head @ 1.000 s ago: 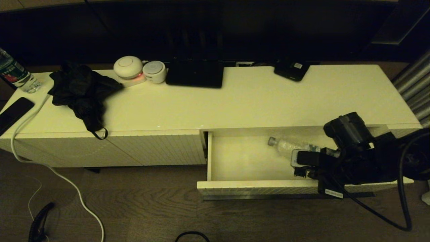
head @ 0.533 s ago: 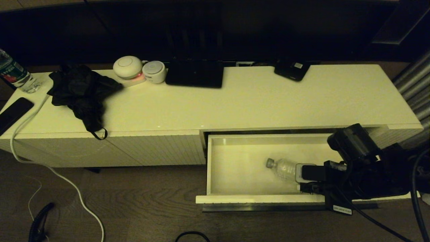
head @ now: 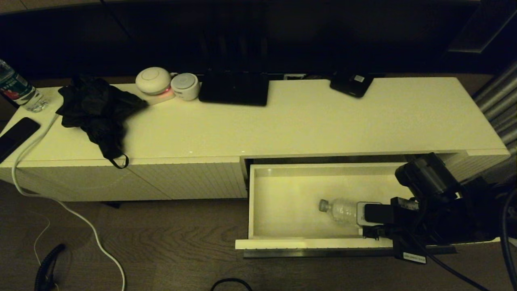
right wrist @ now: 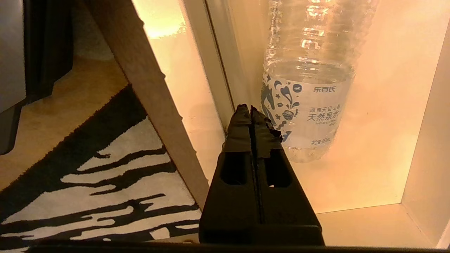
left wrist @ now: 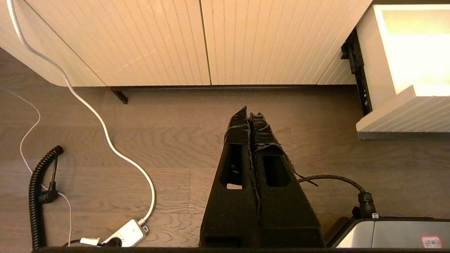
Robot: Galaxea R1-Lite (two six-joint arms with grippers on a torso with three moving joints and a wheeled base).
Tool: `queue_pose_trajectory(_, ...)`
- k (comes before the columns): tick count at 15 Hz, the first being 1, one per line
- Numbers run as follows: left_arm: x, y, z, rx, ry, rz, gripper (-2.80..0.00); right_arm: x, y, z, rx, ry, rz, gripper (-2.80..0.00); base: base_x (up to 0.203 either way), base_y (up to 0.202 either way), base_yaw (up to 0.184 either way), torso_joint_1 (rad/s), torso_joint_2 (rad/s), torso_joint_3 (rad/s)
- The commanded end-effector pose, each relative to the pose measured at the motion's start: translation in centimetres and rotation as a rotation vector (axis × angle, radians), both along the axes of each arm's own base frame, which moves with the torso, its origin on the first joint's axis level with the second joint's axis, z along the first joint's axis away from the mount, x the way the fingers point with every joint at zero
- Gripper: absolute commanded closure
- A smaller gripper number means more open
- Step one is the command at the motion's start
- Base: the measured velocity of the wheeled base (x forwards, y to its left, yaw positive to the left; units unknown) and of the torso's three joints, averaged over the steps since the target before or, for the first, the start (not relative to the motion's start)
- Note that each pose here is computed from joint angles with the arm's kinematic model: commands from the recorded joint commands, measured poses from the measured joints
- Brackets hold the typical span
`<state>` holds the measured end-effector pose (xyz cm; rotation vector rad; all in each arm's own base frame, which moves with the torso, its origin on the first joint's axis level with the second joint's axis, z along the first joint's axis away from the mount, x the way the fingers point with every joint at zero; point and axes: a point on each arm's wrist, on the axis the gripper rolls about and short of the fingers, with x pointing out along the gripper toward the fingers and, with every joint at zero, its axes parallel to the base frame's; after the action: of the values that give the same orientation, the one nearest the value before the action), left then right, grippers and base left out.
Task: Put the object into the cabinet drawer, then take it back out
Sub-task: Open the drawer
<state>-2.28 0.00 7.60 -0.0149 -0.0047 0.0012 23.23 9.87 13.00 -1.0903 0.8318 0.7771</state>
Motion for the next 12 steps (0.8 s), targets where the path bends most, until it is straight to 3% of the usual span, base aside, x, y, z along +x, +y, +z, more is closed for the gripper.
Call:
queue_pose_trajectory(1,0.0,0.0,0.0,0.000,0.000,0.000,0.00,-0.7,0.0,-0.4,-0.009,0.025,0.019,0.00,0.000,0.000,0.000,0.000,0.00,0.000)
queue_pose_trajectory(6,0.0,0.0,0.0,0.000,0.000,0.000,0.00,-0.1,0.2,0.0,0.001,-0.009,0.005,0.00,0.000,0.000,0.000,0.000,0.00,0.000)
queue_pose_trajectory(9,0.0,0.0,0.0,0.000,-0.001,0.000,0.00,0.7,0.0,2.2,0.052,-0.152,-0.021,0.00,0.000,0.000,0.000,0.000,0.00,0.000)
queue_pose_trajectory(12,0.0,0.0,0.0,0.000,0.000,0.000,0.00,0.5,-0.6,5.0,0.048,-0.309,-0.083,0.00,0.000,0.000,0.000,0.000,0.00,0.000)
